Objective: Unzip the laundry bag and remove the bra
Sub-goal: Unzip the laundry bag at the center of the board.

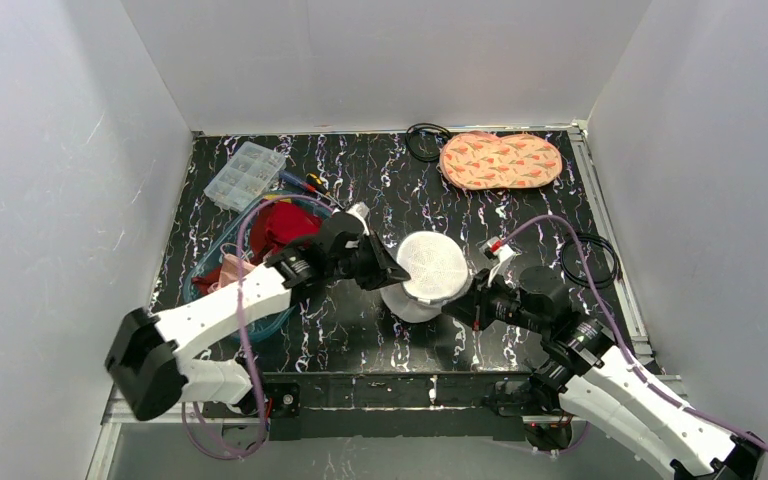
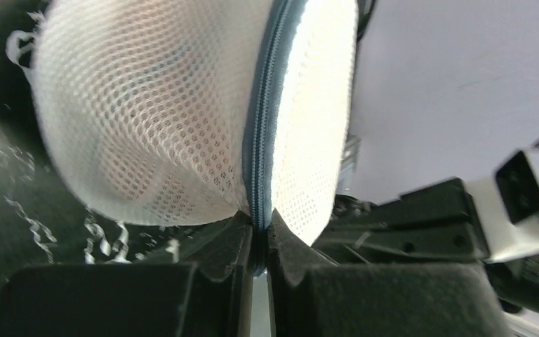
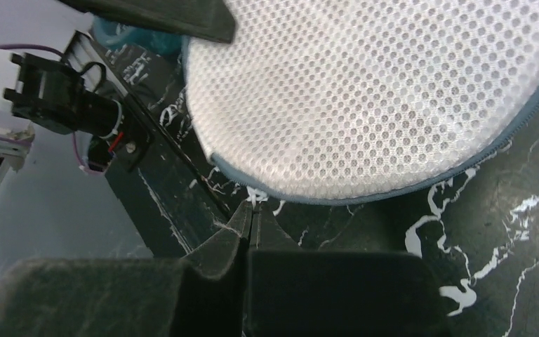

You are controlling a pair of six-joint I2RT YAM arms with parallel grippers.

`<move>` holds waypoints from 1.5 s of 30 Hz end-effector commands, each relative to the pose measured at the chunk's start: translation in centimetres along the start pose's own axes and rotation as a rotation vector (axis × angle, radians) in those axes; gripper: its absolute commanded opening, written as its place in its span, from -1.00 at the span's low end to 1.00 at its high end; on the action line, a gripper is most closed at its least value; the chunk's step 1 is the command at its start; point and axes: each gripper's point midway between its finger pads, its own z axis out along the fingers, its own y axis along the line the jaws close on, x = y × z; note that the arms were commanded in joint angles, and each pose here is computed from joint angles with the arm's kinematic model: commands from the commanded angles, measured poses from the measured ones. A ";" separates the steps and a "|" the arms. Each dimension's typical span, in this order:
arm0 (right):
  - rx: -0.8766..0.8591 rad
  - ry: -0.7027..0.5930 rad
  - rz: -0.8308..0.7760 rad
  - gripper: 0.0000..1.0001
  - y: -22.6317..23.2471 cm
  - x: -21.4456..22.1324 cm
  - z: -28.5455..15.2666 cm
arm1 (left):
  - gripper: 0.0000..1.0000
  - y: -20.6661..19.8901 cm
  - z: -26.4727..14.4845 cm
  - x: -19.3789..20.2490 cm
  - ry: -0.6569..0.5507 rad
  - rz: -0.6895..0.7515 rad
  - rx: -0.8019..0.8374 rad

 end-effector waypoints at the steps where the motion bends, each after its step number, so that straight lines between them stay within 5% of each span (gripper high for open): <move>1: 0.054 0.032 0.026 -0.97 -1.5 1.7 0.2 | -0.86 -0.7 2.7 0.2 0.115 0.175 0.167; 5: 0.072 0.014 0.070 -0.97 -2.2 2.3 0.5 | -0.75 1.0 4.2 -1.0 0.099 0.202 0.126; 12: 0.080 -0.055 0.186 -0.97 -3.2 2.9 1.4 | 0.47 2.5 3.5 -0.6 0.089 0.136 0.094; 15: 0.063 -0.091 0.222 -0.97 -3.1 2.7 1.7 | 0.65 4.1 1.8 0.1 0.030 0.106 0.064; 25: -0.006 -0.163 0.291 -0.97 -1.8 1.0 3.1 | 0.61 3.8 -0.1 4.9 -0.106 0.069 0.047; 37: -0.082 -0.129 0.277 -0.97 1.1 1.9 4.6 | 0.20 4.0 1.6 3.0 -0.246 -0.071 -0.019; 45: -0.104 -0.102 0.231 -0.97 2.3 2.5 5.0 | 0.10 4.2 1.2 1.9 -0.302 -0.097 -0.034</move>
